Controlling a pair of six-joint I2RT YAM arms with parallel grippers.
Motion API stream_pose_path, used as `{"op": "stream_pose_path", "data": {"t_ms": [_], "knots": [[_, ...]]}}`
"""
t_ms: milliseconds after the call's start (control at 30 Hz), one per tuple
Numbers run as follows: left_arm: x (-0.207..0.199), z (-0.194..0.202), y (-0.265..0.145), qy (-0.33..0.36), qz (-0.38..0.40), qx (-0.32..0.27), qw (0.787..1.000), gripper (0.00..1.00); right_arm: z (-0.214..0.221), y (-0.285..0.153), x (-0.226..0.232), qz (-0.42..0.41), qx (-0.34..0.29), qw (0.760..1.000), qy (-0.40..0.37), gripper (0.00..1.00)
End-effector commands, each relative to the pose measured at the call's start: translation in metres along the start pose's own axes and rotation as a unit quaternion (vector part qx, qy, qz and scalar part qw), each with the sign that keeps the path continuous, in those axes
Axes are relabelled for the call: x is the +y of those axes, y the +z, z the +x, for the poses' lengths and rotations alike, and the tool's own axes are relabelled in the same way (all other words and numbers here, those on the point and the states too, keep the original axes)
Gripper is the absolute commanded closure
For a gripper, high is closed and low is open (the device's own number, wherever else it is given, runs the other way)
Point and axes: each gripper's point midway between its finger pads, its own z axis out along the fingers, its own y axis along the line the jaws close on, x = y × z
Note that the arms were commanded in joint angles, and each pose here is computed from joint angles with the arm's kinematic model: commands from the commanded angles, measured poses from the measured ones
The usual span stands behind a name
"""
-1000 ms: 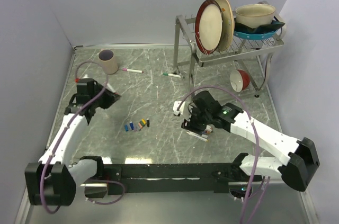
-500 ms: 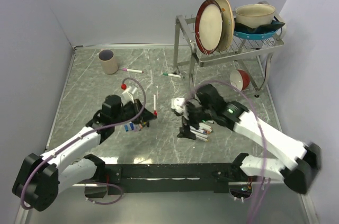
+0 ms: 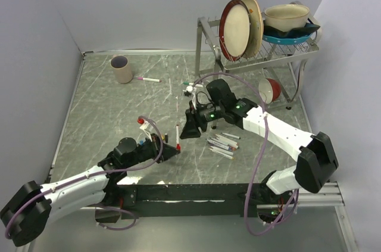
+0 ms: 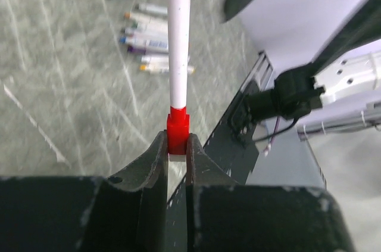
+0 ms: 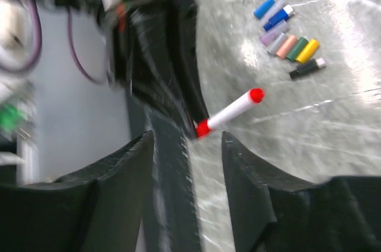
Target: Open the pen caps
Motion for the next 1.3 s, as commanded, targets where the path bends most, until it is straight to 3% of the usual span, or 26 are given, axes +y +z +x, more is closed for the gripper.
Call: {"op": "stream_pose_path", "data": {"t_ms": [0, 167, 300, 333, 400, 433, 567, 700, 800, 1267], "knots": [[-0.023, -0.034, 0.002, 0.017, 0.033, -0.078, 0.996, 0.99, -0.043, 0.008, 0.000, 0.022, -0.064, 0.993, 0.094, 0.39], [-0.027, -0.037, 0.000, 0.016, 0.044, -0.093, 0.995, 0.99, -0.041, 0.018, -0.019, 0.064, -0.063, 0.987, 0.136, 0.37], [-0.032, -0.038, 0.001, 0.017, 0.053, -0.092, 0.994, 0.99, -0.037, 0.028, -0.016, 0.059, -0.054, 0.988, 0.135, 0.43], [-0.032, -0.037, 0.001, 0.016, 0.055, -0.090, 0.994, 0.99, -0.035, 0.033, -0.012, 0.054, -0.048, 0.989, 0.132, 0.49], [-0.032, -0.037, 0.002, 0.014, 0.055, -0.090, 0.994, 0.99, -0.037, 0.037, -0.007, 0.037, -0.037, 0.991, 0.126, 0.87], [-0.032, -0.037, 0.002, 0.013, 0.055, -0.090, 0.994, 0.99, -0.038, 0.039, -0.004, 0.030, -0.032, 0.992, 0.121, 1.00], [-0.025, -0.032, 0.000, 0.009, 0.048, -0.093, 0.994, 0.99, -0.071, 0.033, -0.016, 0.077, -0.035, 0.994, 0.072, 1.00], [-0.011, -0.022, -0.003, 0.006, 0.040, -0.100, 0.994, 0.99, -0.160, 0.007, -0.014, 0.134, -0.115, 0.984, 0.021, 1.00], [-0.002, -0.010, -0.006, -0.004, 0.034, -0.090, 0.995, 0.99, -0.191, 0.004, -0.007, 0.131, -0.134, 0.982, 0.008, 1.00], [0.023, -0.011, -0.020, 0.002, -0.015, -0.126, 0.992, 0.99, -0.222, -0.013, 0.019, 0.160, -0.168, 0.971, -0.055, 1.00]]}}
